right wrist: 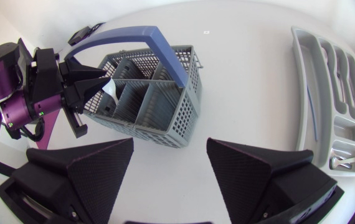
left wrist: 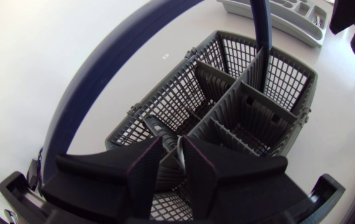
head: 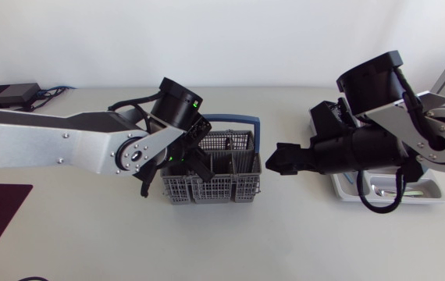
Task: Sort the cutlery from the basket into the organizer compartments.
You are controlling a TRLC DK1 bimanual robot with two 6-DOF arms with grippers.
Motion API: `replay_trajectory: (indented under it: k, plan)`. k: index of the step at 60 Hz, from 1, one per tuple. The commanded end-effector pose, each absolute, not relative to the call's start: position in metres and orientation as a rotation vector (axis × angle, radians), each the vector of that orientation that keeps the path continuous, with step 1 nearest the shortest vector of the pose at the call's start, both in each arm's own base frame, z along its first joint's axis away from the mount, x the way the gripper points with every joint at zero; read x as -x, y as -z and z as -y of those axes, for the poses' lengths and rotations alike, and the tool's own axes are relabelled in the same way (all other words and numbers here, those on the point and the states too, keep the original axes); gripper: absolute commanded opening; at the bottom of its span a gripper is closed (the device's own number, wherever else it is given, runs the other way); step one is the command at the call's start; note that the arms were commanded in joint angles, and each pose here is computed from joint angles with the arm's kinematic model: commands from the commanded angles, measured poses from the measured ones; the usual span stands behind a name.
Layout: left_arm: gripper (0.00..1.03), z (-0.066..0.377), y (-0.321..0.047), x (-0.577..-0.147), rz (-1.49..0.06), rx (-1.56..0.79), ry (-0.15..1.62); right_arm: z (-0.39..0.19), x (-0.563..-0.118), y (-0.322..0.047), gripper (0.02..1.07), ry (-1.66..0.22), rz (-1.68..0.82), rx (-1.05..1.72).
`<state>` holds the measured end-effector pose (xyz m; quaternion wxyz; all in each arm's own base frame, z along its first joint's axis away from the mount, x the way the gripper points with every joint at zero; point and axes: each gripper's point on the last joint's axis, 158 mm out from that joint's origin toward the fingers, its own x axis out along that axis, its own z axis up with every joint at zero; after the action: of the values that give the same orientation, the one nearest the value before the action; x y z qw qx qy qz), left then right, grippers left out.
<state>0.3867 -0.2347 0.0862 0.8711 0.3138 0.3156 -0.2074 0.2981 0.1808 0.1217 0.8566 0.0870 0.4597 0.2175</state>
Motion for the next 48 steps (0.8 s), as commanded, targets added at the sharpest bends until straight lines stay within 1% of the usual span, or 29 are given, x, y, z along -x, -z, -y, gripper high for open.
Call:
replay_trajectory:
  k: [1,4,6,27,31,36,40,43,45,48]
  plan:
    - [0.06,0.232,-0.086,-0.390,-0.670,-0.633,0.412,-0.179,-0.293,-0.116,0.87,-0.463,-0.970,-0.177]
    - [0.06,0.232,-0.087,-0.388,-0.666,-0.633,0.414,-0.178,-0.292,-0.114,0.88,-0.463,-0.974,-0.175]
    - [0.04,0.232,-0.087,-0.386,-0.664,-0.633,0.416,-0.178,-0.292,-0.114,0.88,-0.463,-0.975,-0.173]
    - [0.04,0.237,-0.104,-0.373,-0.599,-0.637,0.446,-0.177,-0.290,-0.112,0.88,-0.463,-0.978,-0.172]
    - [0.13,0.238,-0.109,-0.375,-0.617,-0.629,0.442,-0.177,-0.290,-0.114,0.88,-0.464,-0.972,-0.174]
    - [0.25,0.238,-0.108,-0.374,-0.694,-0.619,0.442,-0.178,-0.290,-0.114,0.88,-0.464,-0.973,-0.175]
    - [0.28,0.238,-0.110,-0.375,-0.728,-0.603,0.441,-0.178,-0.289,-0.113,0.88,-0.464,-0.974,-0.174]
    - [0.29,0.235,-0.110,-0.377,-0.763,-0.573,0.436,-0.177,-0.289,-0.112,0.88,-0.464,-0.976,-0.174]
    - [0.31,0.236,-0.110,-0.379,-0.791,-0.529,0.447,-0.178,-0.289,-0.112,0.88,-0.464,-0.976,-0.175]
    - [0.32,0.233,-0.109,-0.382,-0.813,-0.502,0.441,-0.178,-0.288,-0.111,0.88,-0.465,-0.980,-0.173]
